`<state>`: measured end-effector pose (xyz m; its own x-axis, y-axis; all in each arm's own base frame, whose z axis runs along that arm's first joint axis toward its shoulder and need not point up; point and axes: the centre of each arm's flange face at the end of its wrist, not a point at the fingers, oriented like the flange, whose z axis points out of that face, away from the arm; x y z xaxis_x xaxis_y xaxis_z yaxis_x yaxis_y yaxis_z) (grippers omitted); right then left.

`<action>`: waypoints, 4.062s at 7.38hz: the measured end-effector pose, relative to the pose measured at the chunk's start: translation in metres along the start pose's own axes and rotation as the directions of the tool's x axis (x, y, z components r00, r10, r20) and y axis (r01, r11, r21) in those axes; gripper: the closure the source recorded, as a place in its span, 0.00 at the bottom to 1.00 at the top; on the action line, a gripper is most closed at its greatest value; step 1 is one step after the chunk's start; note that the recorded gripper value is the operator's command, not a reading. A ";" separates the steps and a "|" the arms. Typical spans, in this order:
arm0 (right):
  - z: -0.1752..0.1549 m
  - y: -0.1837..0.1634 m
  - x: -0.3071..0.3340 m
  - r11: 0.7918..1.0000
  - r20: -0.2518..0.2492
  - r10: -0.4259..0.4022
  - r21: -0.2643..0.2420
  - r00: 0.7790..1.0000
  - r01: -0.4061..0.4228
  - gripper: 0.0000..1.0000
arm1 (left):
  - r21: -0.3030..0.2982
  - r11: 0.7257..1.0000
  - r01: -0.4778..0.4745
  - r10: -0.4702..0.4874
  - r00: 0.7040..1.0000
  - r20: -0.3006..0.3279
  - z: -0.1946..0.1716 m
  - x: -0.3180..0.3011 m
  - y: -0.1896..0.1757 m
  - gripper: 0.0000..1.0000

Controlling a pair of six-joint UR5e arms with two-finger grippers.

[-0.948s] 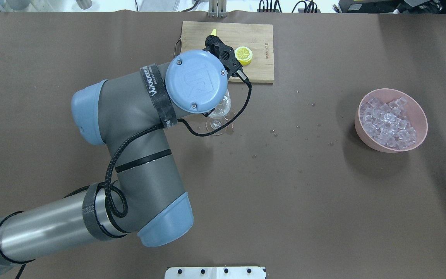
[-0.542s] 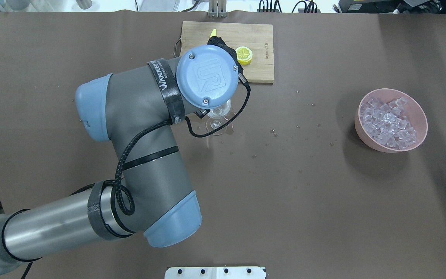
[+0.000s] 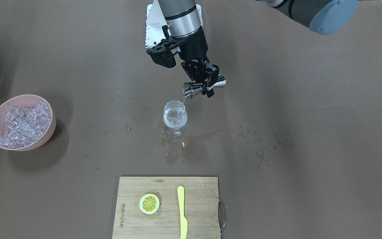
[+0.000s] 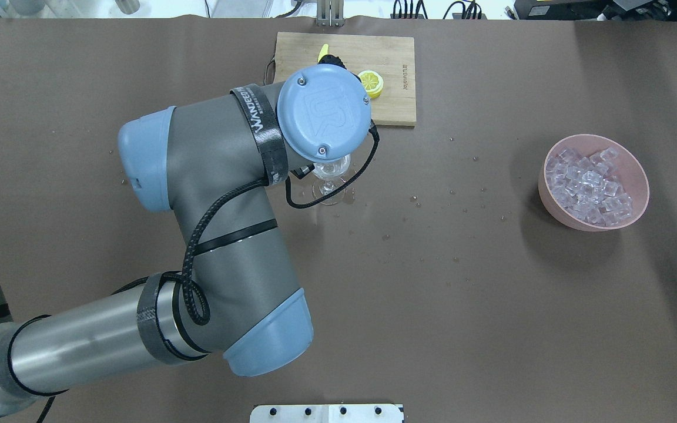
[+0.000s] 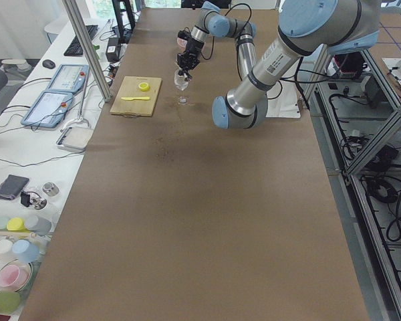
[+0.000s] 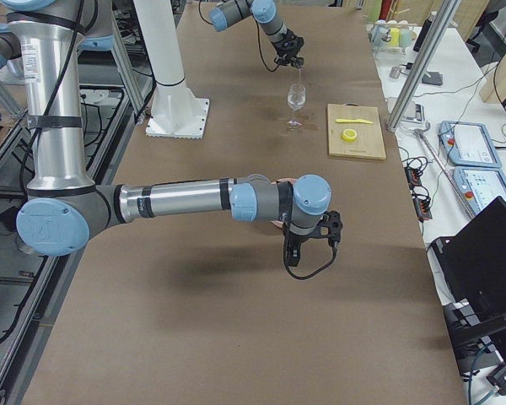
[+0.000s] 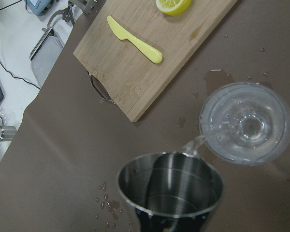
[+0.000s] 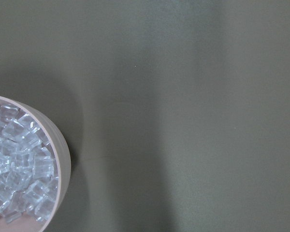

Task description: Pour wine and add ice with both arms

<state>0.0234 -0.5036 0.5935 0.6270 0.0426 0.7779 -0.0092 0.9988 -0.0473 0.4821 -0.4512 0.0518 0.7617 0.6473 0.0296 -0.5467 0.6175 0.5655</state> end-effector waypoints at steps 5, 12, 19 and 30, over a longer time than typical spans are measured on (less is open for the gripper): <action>-0.005 0.000 -0.005 1.000 -0.002 -0.013 0.011 1.000 0.013 0.00 | -0.099 0.992 -0.074 0.084 0.992 0.099 -0.015 0.001 -0.035 1.00; -0.009 0.000 -0.010 1.000 0.001 -0.021 0.018 1.000 0.021 0.00 | -0.095 0.992 -0.077 0.089 0.988 0.129 -0.014 -0.003 -0.025 1.00; -0.018 0.002 -0.021 0.999 0.002 -0.030 0.036 1.000 0.030 0.00 | 0.190 0.966 0.176 -0.186 0.982 0.036 0.092 -0.098 0.123 1.00; -0.019 0.002 -0.024 0.999 0.002 -0.019 0.038 1.000 0.019 0.00 | 0.541 0.383 0.749 -0.756 0.590 -0.282 0.307 -0.145 0.289 1.00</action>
<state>0.0229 -0.5030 0.5632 0.6257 0.0239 0.7797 -0.0270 0.9996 -0.0090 0.3209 -0.5042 0.4640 0.7648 0.0412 -0.6429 0.5493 0.4798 0.6842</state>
